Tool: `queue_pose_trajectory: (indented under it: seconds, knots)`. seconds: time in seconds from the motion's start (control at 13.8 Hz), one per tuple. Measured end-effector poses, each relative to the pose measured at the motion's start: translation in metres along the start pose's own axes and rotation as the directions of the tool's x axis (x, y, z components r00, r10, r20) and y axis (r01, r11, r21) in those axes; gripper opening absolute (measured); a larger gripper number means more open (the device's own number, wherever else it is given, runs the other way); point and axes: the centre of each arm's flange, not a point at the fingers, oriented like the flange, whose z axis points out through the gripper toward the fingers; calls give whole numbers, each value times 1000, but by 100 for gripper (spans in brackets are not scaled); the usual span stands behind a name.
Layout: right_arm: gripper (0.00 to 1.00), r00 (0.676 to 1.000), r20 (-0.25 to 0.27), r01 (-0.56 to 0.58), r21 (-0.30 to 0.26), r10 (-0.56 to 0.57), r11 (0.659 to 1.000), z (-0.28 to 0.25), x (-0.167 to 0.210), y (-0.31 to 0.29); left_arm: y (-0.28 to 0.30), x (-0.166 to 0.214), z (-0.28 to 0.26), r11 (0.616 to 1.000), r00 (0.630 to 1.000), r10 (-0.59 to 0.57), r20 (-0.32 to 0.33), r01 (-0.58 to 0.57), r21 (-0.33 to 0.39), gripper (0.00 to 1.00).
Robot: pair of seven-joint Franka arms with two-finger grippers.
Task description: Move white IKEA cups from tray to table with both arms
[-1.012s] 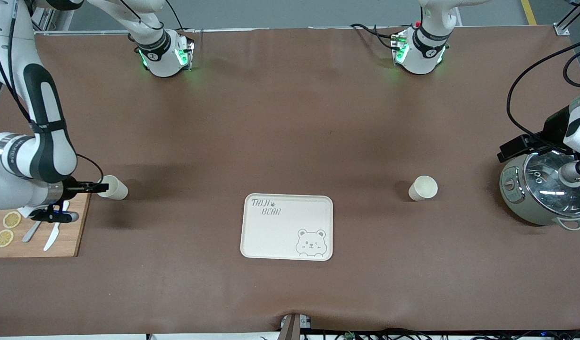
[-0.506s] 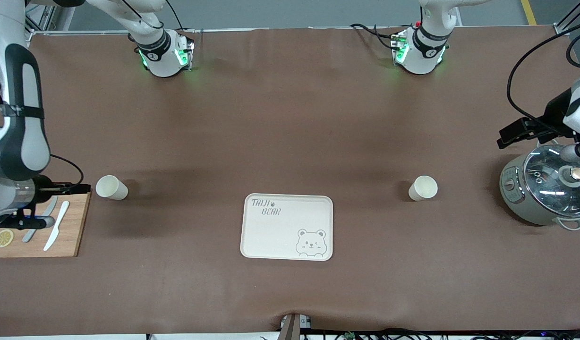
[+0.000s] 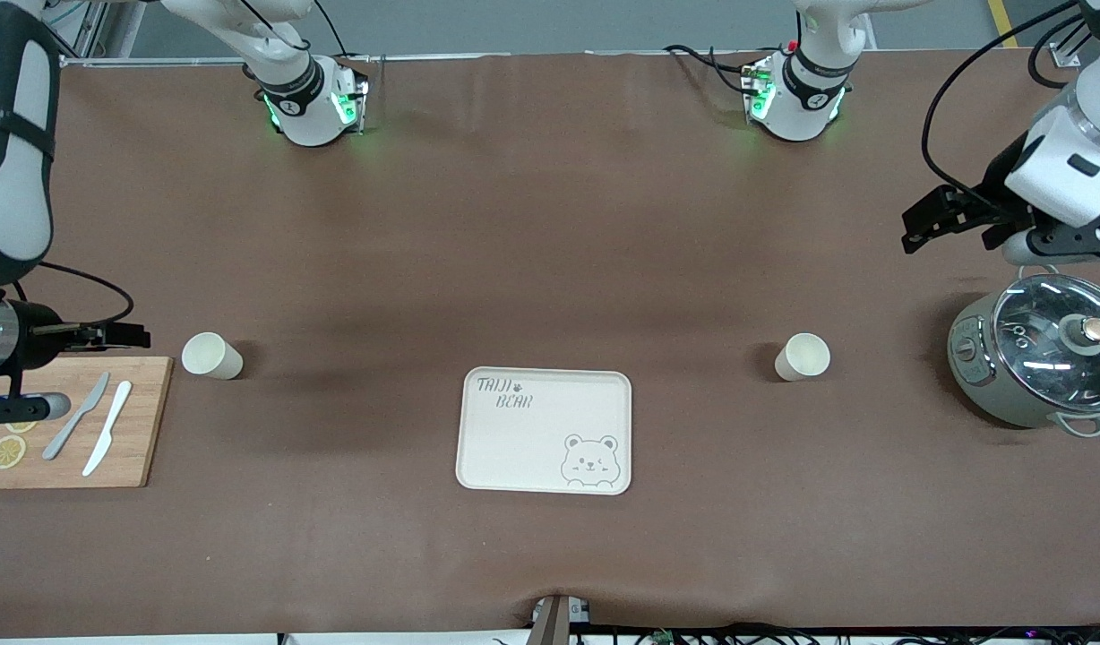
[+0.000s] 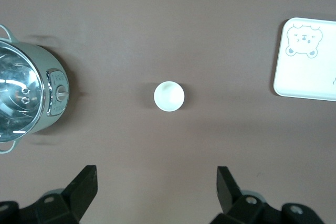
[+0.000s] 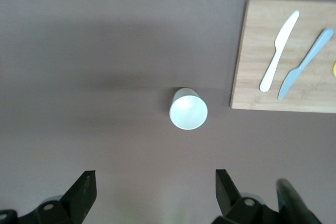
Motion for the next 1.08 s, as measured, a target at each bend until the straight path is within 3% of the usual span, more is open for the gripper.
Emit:
queue_pose_trajectory:
  seconds: [0.29,0.58,1.08]
  knots:
    - [100,999,-28,25,-9,-25,1000,-63,-55,-22,5,-23,-2,1000,999,-1,-34,1,13,100]
    - [100,995,-90,38,-16,-40,999,-101,-99,-23,5,-30,-1,1000,999,-1,-46,2,17,100]
    - [100,985,-145,89,-28,-92,996,-114,-148,-26,3,-29,2,1000,999,-7,-46,8,18,100]
